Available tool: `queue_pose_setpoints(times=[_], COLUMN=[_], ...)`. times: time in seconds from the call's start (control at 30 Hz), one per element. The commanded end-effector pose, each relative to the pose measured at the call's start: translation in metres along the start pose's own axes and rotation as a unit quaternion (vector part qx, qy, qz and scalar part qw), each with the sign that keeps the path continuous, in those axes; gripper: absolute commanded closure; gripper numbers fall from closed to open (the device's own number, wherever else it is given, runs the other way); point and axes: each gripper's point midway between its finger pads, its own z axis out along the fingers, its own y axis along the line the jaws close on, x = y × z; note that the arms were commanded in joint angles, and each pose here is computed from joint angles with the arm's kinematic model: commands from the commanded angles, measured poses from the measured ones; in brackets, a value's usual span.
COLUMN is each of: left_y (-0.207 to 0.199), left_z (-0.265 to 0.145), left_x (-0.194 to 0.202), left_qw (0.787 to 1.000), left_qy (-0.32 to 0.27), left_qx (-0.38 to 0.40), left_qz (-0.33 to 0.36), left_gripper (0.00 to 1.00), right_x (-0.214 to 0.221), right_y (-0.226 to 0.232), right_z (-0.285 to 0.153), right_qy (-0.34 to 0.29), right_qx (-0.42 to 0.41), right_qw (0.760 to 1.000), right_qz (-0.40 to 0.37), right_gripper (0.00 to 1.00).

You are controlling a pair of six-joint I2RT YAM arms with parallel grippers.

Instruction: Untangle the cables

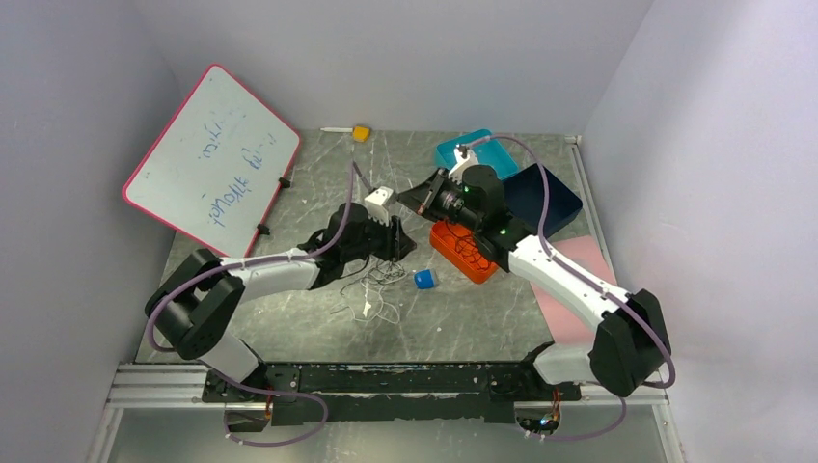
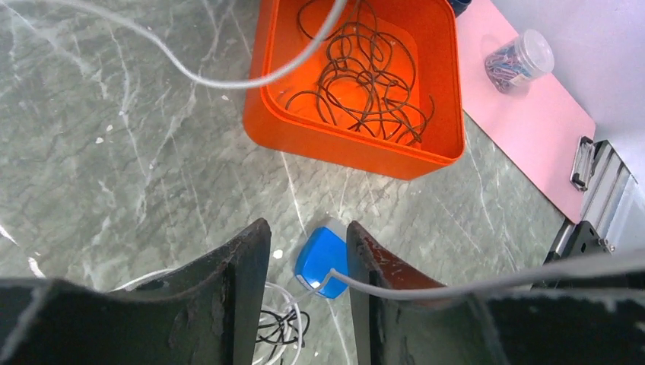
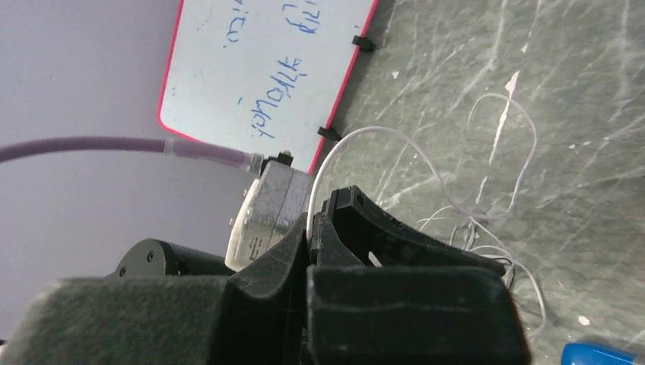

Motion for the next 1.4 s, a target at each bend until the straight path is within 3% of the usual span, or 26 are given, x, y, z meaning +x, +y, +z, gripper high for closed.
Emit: queue_pose_setpoints(times=[0.0,0.57,0.97,1.07,1.23,1.37], left_y=[0.007,0.038,0.055,0.061,0.067,0.076], left_z=[-0.003,-0.038,-0.062,-0.068,-0.073,-0.078], left_x=[0.043,0.104,0.129,0.134,0.139,0.143], left_qw=[0.999,0.992,0.986,0.984,0.980,0.974], left_qy=[0.041,0.085,0.104,0.106,0.106,0.102], left_qx=[-0.024,-0.088,-0.128,-0.142,-0.164,-0.192], left_qz=[0.008,-0.016,-0.023,-0.028,-0.042,-0.062], left_gripper=[0.54,0.58,0.60,0.67,0.92,0.93], right_x=[-0.058,-0.138,-0.233,-0.242,-0.251,-0.260], right_y=[0.064,0.092,0.124,0.128,0.131,0.131], right_z=[-0.030,-0.084,-0.160,-0.170,-0.183,-0.200], right_qy=[-0.087,-0.193,-0.330,-0.346,-0.365,-0.386], right_qx=[-0.070,-0.046,0.047,0.055,0.073,0.100], right_qw=[0.993,0.976,0.924,0.916,0.905,0.890], right_qz=[-0.026,-0.089,-0.187,-0.195,-0.208,-0.222], right_gripper=[1.00,1.00,1.00,1.00,1.00,1.00])
